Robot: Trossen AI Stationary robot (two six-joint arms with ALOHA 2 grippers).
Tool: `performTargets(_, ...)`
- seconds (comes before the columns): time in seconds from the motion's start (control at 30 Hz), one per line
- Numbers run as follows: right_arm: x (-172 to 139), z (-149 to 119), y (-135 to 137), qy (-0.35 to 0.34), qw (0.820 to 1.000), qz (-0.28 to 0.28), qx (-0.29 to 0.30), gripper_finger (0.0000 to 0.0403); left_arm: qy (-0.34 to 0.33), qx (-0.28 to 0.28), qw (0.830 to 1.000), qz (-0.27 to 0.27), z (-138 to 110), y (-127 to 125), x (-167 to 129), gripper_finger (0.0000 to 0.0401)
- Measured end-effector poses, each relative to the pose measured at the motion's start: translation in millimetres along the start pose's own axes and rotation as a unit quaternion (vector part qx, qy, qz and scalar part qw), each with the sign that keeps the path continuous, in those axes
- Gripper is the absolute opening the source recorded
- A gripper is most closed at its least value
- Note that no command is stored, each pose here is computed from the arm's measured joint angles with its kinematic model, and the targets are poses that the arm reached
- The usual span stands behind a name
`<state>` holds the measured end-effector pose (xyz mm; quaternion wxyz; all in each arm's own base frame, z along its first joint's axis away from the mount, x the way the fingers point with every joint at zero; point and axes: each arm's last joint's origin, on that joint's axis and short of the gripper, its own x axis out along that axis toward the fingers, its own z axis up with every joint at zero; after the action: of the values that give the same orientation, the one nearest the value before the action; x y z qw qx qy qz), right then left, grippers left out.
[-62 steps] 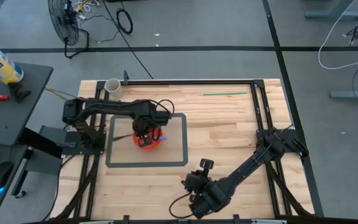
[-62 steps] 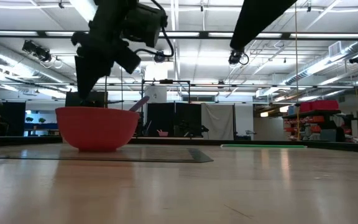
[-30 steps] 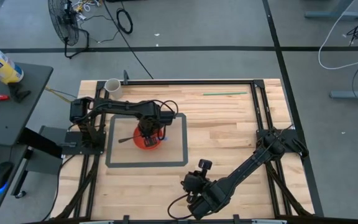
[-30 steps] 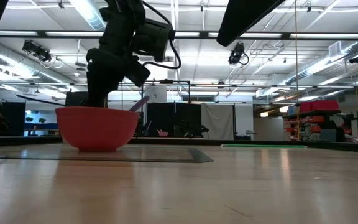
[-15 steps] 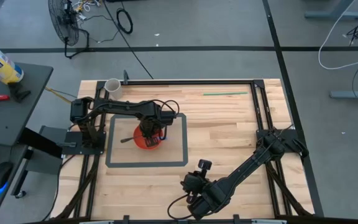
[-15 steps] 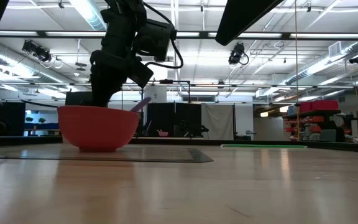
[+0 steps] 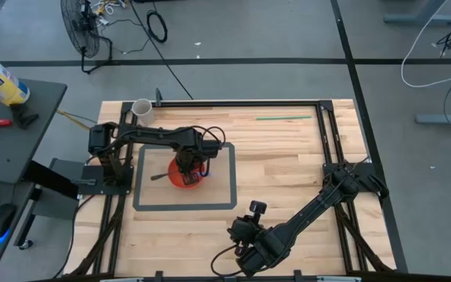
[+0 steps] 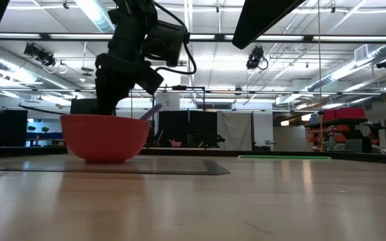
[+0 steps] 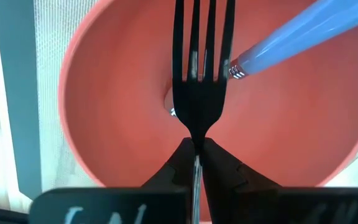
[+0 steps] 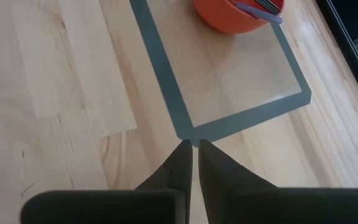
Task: Pick & Place Utensil
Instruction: Put the silver fork into the orange bowl, then put the gray cup on the transparent mat to the top left of the orange bowl
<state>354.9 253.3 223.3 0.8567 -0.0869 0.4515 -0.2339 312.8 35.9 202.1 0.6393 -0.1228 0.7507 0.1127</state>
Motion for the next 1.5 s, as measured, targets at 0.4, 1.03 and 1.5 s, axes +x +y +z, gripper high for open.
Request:
performTargets(0.4, 0, 0, 0, 0.000, 1.000, 0.000, -0.001, 0.0029, 0.007, 0.011, 1.000, 0.004, -4, -11, 0, 0.0019)
performTargets(1.03, 0, 1, 1, -0.003, 1.000, 0.004, 0.003, 0.0029, -0.028, 0.017, 0.999, 0.010, 2, -13, 0, 0.0035)
performTargets(1.5, 0, 1, 1, -0.004, 1.000, 0.005, -0.002, 0.0029, -0.008, 0.018, 1.000, 0.015, -2, -12, 0, 0.0037)
